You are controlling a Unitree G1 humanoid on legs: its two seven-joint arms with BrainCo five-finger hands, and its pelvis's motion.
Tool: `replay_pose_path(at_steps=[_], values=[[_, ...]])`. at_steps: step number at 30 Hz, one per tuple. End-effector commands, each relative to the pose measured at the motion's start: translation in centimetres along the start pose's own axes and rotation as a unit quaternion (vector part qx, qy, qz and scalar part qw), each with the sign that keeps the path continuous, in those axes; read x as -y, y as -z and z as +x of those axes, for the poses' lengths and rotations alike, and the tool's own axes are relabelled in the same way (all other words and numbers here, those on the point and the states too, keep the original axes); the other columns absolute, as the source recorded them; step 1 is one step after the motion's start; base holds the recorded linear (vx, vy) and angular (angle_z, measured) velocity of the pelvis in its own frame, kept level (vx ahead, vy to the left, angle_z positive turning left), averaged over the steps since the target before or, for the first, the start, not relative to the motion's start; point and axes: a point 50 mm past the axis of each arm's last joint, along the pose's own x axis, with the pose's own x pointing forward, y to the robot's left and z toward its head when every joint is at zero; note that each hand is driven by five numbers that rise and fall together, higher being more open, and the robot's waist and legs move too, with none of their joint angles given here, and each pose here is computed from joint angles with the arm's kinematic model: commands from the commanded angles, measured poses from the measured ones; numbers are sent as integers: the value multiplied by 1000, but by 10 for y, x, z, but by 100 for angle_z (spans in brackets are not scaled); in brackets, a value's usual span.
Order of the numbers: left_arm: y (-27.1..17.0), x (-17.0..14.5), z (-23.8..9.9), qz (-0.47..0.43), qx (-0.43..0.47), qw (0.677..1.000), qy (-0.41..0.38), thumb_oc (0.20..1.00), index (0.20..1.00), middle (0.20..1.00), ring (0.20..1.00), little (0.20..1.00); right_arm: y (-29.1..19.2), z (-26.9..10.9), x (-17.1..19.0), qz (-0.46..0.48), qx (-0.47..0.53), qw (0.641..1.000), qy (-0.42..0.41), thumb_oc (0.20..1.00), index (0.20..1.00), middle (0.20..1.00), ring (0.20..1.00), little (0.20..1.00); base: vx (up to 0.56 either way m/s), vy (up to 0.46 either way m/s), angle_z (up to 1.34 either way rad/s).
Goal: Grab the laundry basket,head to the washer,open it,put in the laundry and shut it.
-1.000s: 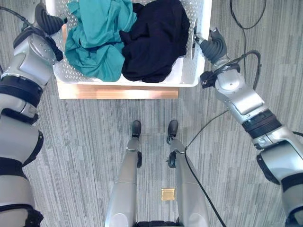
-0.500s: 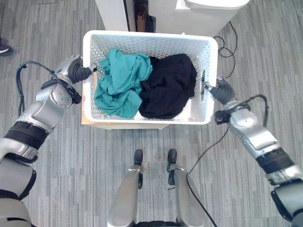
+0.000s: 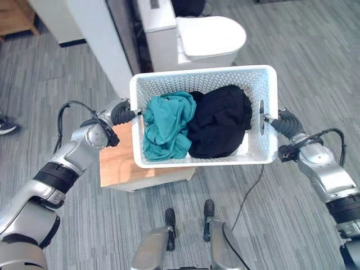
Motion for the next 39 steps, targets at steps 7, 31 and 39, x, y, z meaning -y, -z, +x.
replay_pose_path(at_steps=[7, 31, 39], values=[[7, 9, -2, -15, 9, 1000, 8, 200, 200, 200, 200, 200, -2, 7, -9, -11, 22, 1000, -19, 200, 200, 200, 200, 200, -150, -113, -99], [-25, 31, 33, -76, 20, 996, 29, 200, 200, 200, 200, 200, -7, 24, -22, 52, 18, 997, -45, 200, 200, 200, 200, 200, -121, -237, -69], [-30, 29, 42, -74, 10, 997, 17, 200, 200, 200, 200, 200, -7, 17, -23, 65, 24, 996, -50, 200, 200, 200, 200, 200, 43, -75, -10]])
